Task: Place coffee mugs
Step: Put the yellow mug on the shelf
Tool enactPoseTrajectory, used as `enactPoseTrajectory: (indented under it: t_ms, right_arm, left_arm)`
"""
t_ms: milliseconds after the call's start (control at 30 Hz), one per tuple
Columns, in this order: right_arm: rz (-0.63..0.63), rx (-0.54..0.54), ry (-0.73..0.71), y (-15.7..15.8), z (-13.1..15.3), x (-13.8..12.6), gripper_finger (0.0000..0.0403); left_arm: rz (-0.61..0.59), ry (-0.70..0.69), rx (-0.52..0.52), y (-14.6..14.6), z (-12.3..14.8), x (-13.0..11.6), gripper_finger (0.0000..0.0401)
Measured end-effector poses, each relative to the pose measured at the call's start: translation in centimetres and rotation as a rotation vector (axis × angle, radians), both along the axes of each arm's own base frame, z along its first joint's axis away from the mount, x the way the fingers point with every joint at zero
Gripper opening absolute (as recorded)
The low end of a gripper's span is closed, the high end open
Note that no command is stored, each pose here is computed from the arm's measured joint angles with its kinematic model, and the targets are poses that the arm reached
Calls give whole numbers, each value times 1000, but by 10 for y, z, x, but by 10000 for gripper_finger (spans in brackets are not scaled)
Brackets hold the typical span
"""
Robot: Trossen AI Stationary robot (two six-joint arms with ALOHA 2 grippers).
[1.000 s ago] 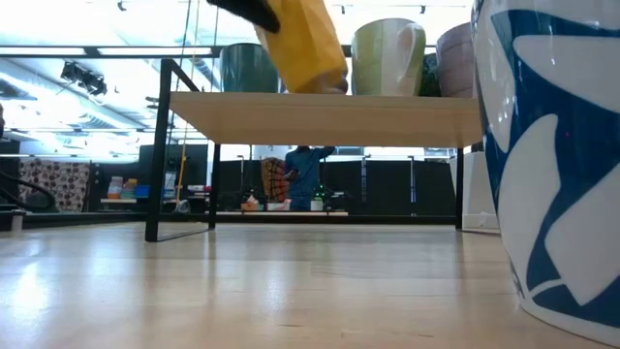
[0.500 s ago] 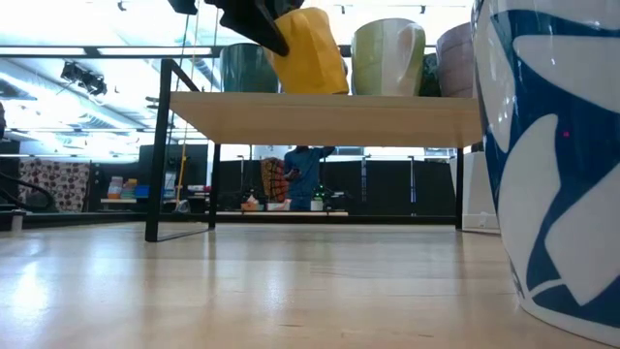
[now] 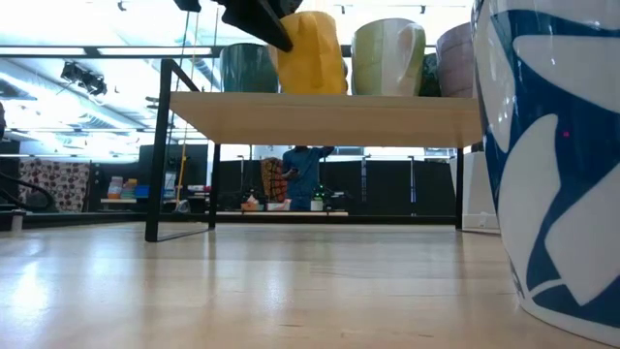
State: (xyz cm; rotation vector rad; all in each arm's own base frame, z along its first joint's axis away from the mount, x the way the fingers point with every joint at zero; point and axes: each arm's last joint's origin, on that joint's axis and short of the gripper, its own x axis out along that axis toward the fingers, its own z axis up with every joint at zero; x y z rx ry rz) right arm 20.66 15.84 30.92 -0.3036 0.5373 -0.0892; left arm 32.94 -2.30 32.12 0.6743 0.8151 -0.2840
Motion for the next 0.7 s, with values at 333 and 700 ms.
enactPoseTrajectory:
  t_ms: [333, 700]
  right_arm:
    - [0, 1, -1, 0, 0, 0, 253]
    - [1, 4, -4, 0, 0, 0, 253]
  left_arm:
    - [29, -47, -11, -6, 4, 2, 170]
    - [67, -87, 28, -7, 6, 4, 187]
